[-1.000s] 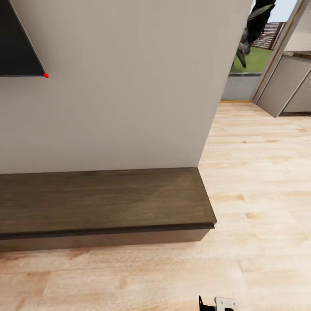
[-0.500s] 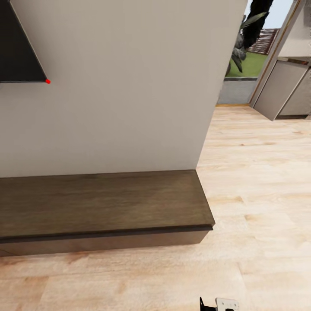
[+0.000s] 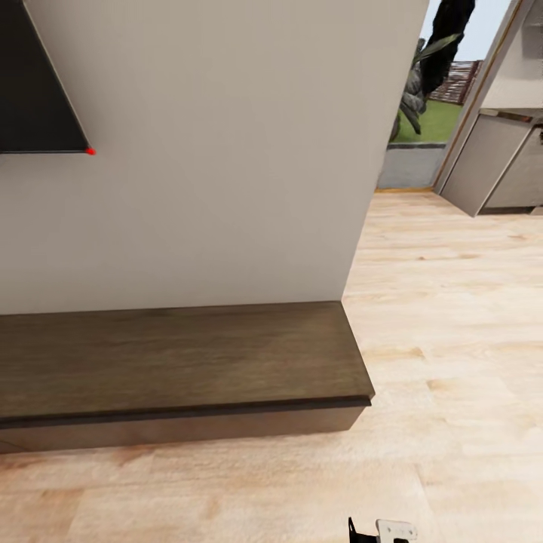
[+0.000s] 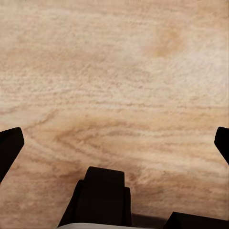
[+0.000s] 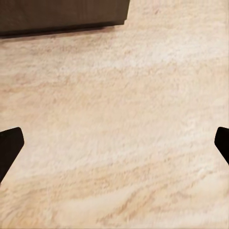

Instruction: Place each of the two pumpkins and all three candles from the living room inside a cabinet in the living room (use any cabinet), then make sure every cabinet is closed, and position the cauldron so it is next to a table in the living room.

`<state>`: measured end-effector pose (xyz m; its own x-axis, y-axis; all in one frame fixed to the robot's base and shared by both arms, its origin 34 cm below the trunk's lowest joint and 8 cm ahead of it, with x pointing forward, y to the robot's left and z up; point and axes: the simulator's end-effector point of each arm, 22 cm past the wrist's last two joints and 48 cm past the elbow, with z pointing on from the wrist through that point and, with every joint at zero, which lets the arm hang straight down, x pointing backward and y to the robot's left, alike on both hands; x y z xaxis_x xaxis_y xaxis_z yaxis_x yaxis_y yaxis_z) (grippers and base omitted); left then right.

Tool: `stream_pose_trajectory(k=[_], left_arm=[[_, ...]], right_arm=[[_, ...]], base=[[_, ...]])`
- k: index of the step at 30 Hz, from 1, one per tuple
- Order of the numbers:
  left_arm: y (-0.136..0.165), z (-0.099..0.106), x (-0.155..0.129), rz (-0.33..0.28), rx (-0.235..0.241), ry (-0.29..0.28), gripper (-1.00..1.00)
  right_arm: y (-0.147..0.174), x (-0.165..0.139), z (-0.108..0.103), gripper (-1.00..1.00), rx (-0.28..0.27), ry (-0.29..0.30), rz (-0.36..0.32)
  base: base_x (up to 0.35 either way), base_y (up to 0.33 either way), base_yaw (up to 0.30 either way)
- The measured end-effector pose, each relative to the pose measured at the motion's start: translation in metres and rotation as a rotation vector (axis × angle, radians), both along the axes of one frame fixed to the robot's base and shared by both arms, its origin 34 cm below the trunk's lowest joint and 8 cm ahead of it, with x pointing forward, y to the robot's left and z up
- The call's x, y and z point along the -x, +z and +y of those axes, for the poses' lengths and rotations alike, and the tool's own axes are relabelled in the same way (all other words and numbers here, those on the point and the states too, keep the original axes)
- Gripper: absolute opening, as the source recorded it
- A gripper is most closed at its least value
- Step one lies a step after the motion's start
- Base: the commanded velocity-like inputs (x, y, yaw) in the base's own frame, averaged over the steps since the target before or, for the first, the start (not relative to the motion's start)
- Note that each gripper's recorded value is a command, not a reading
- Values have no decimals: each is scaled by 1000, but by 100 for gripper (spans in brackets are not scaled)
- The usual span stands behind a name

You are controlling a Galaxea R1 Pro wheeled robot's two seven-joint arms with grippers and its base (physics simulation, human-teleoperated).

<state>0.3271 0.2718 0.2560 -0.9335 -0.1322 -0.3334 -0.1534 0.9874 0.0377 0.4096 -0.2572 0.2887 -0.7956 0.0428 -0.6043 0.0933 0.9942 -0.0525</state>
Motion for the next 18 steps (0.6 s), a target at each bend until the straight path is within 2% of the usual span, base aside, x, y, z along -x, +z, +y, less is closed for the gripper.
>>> stream_pose_trajectory(k=[7, 18], left_arm=[[2, 0, -5, -11, 0, 0, 100], [6, 0, -12, -29, 0, 0, 100]], right_arm=[[3, -4, 2, 100, -2, 1, -10], [9, -11, 4, 100, -3, 10, -30]], base=[[0, 0, 12], [0, 0, 86]])
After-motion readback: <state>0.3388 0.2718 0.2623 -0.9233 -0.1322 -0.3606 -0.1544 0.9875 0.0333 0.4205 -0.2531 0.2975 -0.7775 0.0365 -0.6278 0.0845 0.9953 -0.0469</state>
